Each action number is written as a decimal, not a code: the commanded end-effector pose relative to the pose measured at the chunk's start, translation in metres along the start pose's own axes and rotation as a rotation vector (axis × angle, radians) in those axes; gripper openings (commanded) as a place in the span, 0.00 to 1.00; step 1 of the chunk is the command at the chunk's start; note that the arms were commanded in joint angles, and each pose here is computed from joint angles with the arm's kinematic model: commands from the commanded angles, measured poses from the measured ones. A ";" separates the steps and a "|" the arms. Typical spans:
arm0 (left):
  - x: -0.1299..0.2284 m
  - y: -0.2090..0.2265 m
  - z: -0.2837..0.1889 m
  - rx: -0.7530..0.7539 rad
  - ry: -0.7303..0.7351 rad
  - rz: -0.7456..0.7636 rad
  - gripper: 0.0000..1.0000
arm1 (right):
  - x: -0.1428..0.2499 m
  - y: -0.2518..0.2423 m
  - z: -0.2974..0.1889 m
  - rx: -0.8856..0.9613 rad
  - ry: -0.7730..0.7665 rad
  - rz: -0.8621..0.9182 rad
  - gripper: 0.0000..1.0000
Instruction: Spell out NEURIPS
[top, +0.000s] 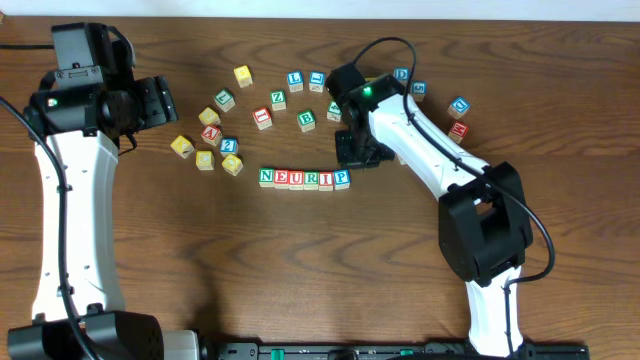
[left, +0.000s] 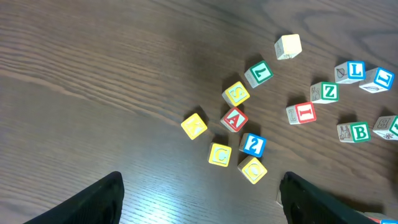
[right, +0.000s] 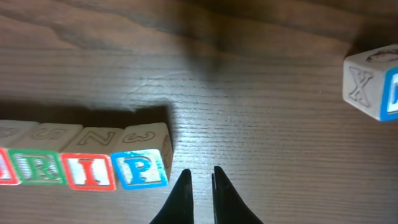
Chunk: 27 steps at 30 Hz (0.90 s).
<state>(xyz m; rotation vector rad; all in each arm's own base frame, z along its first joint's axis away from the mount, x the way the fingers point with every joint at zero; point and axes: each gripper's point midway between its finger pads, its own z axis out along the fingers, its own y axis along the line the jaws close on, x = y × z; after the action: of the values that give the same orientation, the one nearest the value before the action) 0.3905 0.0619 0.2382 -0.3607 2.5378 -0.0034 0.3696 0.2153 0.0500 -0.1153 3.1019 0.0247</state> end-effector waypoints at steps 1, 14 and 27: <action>-0.006 -0.001 -0.003 0.003 -0.015 -0.009 0.79 | 0.008 -0.003 0.016 0.019 0.031 -0.002 0.07; -0.006 -0.001 -0.003 0.003 -0.015 -0.009 0.79 | 0.016 0.002 0.028 -0.018 0.054 0.001 0.08; -0.006 -0.001 -0.003 0.003 -0.015 -0.009 0.79 | 0.023 0.012 0.028 -0.016 0.060 -0.028 0.10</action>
<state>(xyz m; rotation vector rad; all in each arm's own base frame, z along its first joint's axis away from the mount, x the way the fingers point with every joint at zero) 0.3905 0.0619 0.2382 -0.3607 2.5378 -0.0034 0.3540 0.2232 0.0293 -0.1495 3.1365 0.0559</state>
